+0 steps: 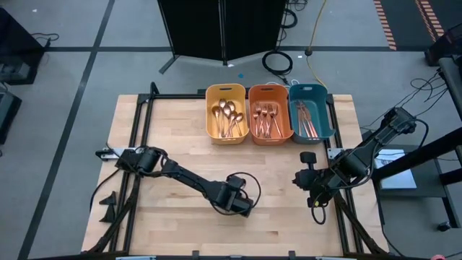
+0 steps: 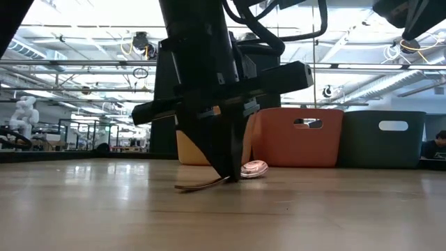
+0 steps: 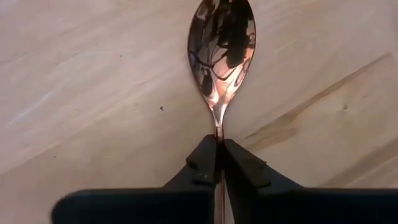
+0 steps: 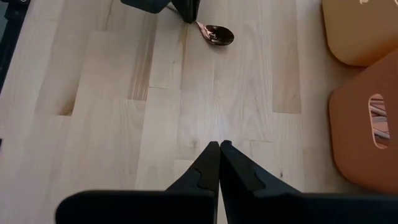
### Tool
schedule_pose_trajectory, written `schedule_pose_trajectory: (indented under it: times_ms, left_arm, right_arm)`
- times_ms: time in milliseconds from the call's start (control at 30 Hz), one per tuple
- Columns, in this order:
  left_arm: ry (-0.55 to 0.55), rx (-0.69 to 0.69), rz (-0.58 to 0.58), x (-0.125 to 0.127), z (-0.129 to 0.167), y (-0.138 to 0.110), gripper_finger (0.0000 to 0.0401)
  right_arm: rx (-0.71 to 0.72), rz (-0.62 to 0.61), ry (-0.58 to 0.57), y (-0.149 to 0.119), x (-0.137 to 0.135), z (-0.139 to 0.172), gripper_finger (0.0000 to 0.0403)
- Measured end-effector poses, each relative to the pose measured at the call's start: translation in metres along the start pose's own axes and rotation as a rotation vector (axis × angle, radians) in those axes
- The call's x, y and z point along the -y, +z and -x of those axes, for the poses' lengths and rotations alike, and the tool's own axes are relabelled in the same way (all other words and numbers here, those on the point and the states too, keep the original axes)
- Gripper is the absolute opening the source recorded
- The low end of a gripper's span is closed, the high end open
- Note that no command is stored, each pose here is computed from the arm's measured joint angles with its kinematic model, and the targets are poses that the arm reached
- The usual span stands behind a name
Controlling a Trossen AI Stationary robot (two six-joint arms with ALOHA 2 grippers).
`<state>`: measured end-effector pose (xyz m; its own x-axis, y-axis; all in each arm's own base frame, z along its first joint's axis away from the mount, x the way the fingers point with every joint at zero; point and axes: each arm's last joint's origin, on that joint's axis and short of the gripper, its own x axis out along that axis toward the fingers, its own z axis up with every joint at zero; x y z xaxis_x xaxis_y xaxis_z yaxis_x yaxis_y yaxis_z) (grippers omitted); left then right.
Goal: Sort silverware
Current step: Put the copper spoon into the yellow bin
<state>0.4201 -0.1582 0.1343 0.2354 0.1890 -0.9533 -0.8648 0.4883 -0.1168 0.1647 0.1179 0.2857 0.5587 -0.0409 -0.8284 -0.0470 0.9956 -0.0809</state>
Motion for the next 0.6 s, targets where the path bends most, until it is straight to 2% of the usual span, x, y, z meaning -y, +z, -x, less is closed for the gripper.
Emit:
schedule_pose_trajectory:
  times_ms: [67,300,600]
  left_arm:
    - [0.000,0.001,0.000,0.000,0.000,0.000,0.0009]
    - [-0.014,0.040,0.004,0.002,0.001,0.001,0.0003]
    - [-0.137,0.103,0.087,0.015,0.040,0.021,0.0001]
  right_arm:
    - [0.000,0.001,0.000,0.000,0.000,0.000,0.0000]
    - [-0.001,0.045,0.000,0.000,0.000,0.000,0.0000]
    - [0.005,0.079,0.009,-0.003,0.005,0.007,0.0000]
